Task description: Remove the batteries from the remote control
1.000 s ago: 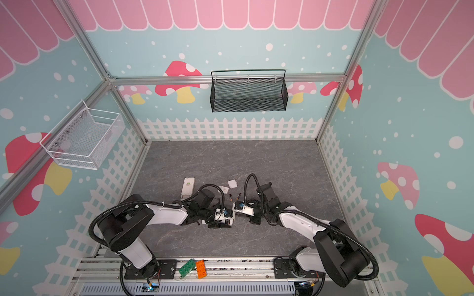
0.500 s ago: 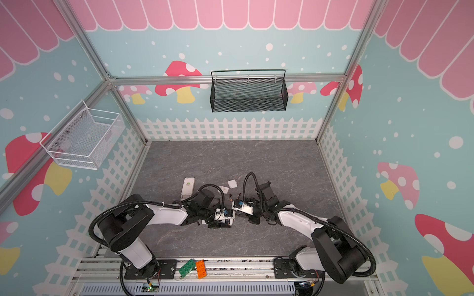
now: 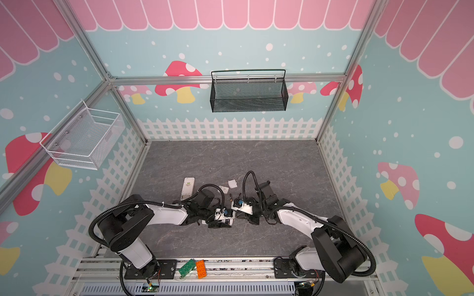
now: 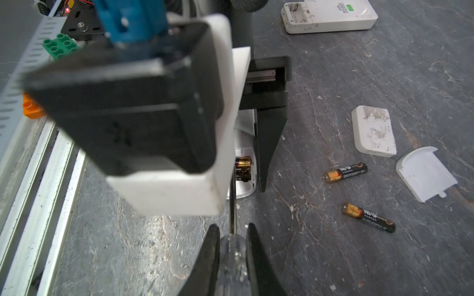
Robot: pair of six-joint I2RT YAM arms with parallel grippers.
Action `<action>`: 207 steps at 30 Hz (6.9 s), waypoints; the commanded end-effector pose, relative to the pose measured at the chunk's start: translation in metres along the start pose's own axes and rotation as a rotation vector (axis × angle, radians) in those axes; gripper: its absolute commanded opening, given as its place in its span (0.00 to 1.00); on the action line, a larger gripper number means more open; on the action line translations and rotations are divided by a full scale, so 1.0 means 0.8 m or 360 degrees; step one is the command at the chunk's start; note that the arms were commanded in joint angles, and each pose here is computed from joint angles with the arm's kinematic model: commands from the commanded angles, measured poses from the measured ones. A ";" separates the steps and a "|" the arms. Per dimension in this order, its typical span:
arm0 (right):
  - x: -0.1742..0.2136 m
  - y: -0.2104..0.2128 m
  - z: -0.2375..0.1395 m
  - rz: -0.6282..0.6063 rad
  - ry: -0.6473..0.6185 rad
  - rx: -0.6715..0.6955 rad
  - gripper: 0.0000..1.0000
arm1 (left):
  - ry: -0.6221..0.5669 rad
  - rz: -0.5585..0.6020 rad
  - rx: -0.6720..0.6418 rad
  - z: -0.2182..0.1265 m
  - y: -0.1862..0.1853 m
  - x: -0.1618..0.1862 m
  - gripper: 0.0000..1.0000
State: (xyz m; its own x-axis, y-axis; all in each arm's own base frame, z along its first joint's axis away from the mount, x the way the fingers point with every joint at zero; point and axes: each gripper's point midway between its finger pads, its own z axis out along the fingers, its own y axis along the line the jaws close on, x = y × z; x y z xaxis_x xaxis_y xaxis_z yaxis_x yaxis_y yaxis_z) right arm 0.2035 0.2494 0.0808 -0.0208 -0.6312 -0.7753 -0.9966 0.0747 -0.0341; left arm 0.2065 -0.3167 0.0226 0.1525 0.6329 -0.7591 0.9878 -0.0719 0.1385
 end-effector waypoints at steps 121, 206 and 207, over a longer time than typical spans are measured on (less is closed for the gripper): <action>0.003 -0.019 -0.001 0.0219 0.0084 0.0317 0.00 | 0.0195 0.0006 -0.0053 0.011 -0.016 0.041 0.47; 0.017 -0.051 0.008 0.0703 0.0283 0.0418 0.00 | 0.0230 0.0008 -0.0144 0.014 -0.010 0.042 0.47; 0.016 -0.046 0.011 0.0721 0.0273 0.0375 0.00 | 0.0231 0.0008 -0.0147 0.014 -0.010 0.042 0.48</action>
State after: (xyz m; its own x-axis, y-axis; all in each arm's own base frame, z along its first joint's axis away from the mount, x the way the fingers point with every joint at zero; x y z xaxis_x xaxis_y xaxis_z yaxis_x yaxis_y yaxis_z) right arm 0.2333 0.2567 0.0866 -0.4280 -0.5845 -0.6893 -0.8725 0.4662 0.1463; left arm 0.2294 -0.3232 0.0260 0.1627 0.6558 -0.7372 0.9620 0.0606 0.2663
